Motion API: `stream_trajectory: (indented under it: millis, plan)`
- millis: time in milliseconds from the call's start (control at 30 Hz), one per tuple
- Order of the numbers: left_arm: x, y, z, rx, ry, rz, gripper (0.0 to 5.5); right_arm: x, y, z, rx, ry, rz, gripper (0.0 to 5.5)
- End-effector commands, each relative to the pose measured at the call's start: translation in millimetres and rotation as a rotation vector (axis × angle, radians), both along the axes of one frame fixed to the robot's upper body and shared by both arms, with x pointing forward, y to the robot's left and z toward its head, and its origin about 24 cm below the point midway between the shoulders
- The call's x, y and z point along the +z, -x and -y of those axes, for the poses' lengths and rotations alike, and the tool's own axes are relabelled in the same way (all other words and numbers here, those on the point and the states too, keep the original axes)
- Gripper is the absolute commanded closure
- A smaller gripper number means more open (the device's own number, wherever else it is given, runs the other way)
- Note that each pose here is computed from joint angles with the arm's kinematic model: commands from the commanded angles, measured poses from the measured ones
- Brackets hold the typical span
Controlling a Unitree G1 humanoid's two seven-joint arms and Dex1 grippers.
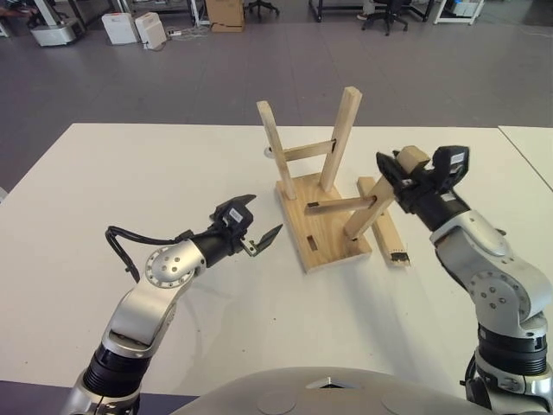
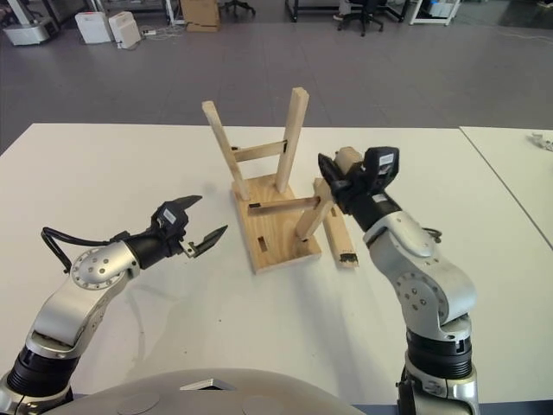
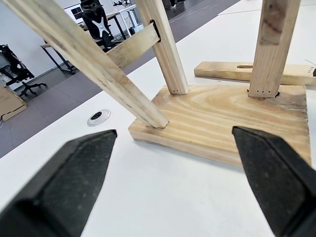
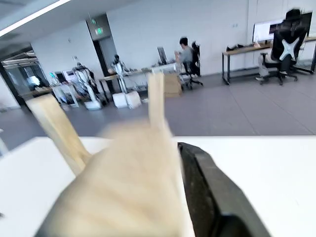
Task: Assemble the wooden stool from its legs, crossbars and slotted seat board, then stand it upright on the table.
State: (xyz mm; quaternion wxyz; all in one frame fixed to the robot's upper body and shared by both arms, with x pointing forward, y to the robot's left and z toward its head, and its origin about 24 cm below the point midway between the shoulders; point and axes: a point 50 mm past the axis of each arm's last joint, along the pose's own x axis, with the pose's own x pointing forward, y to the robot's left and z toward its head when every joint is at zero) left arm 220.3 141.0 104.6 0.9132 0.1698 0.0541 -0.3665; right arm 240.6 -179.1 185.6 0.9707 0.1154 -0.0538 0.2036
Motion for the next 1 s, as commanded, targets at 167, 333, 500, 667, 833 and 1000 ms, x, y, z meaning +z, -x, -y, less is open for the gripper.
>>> stream_trajectory:
  millis: [167,333,500,667,833,1000]
  plan:
    - [-1,-8,-12,0.025,-0.035,0.018,1.19,53,-24,56,-0.144,-0.106,0.115,2.05]
    - [-3,-10,-14,0.040,-0.037,0.022,1.19,-85,-19,61,-0.129,0.215,-0.461,1.56]
    - [-5,-12,-12,0.038,-0.038,0.024,1.19,-149,2,43,-0.066,0.325,-0.745,1.56]
    - [-7,-12,-9,0.030,-0.042,0.022,1.19,-164,10,41,-0.083,0.444,-0.811,2.48]
    - [15,-28,-23,0.160,0.055,0.096,1.19,-124,-24,70,-0.294,0.385,-0.575,3.40]
    - [128,-49,-8,0.091,0.663,0.273,1.19,28,-63,79,-0.269,0.440,0.079,3.44]
